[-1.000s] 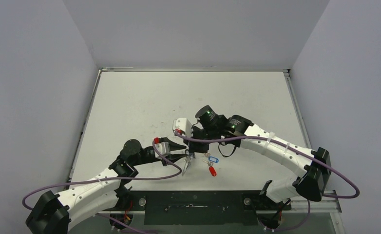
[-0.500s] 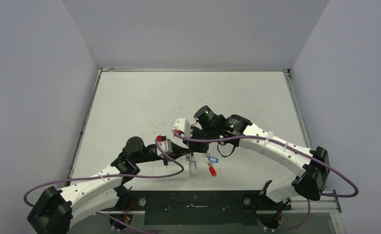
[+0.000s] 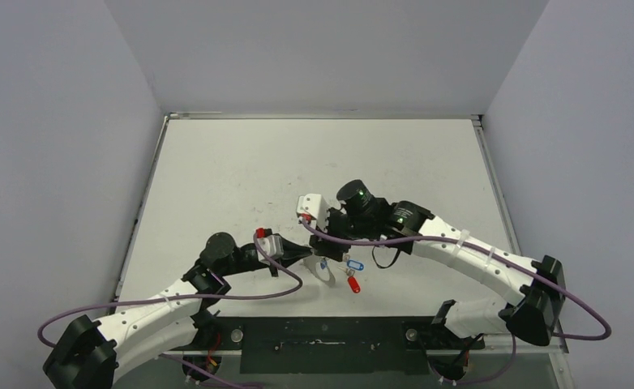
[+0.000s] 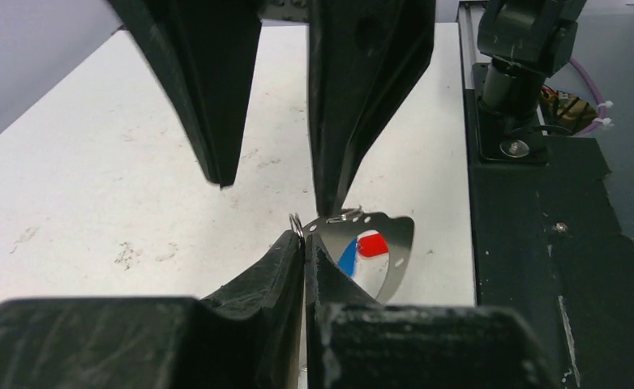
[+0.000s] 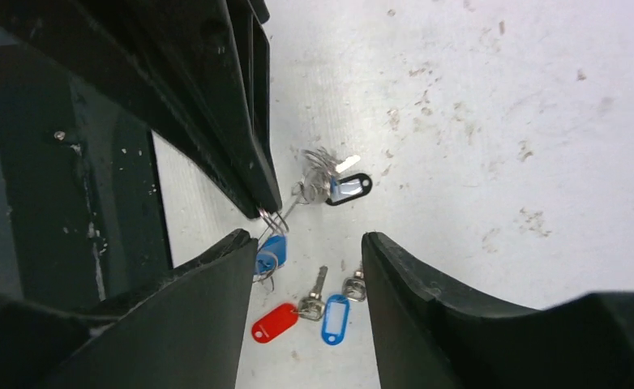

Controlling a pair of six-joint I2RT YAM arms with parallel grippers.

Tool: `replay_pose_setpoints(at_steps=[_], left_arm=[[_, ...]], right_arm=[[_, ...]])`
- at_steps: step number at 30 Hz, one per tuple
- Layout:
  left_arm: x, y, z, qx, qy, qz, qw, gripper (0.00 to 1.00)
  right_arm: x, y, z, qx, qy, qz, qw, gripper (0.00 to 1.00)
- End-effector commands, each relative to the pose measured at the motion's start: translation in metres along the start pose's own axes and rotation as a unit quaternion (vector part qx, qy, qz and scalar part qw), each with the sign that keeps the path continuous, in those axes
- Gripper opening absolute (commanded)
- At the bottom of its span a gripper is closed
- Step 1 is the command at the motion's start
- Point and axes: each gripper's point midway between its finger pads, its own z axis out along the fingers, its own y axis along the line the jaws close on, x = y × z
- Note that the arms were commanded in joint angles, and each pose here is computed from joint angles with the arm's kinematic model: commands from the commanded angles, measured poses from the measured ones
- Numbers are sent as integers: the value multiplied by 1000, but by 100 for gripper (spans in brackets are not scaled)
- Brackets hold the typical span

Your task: Put the keys on the keyring

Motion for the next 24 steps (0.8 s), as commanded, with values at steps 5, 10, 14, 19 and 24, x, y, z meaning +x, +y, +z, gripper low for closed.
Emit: replay_pose_setpoints(at_steps=[5,10,14,19,24], left_arm=[[-30,11,-13,-60,-88,32,994,0],[-30,10,-17,-67,-98,34,992,0],[-31,7,-17,-58,-103,35,992,0],[-31,2,-16,-45,-103,34,993,0],[-32,3,-16,-47,-105,36,993,0]], right_arm=[[-46,-15,-44,42,-200,-22,979,55],[-41,-14,-43,32,-220,-22,975,50],[-38,-14,-35,24,-220,-27,975,44],[-32,-21,-23,25,-209,-33,977,41],[-18,-22,-4,9,-181,-26,983,36]])
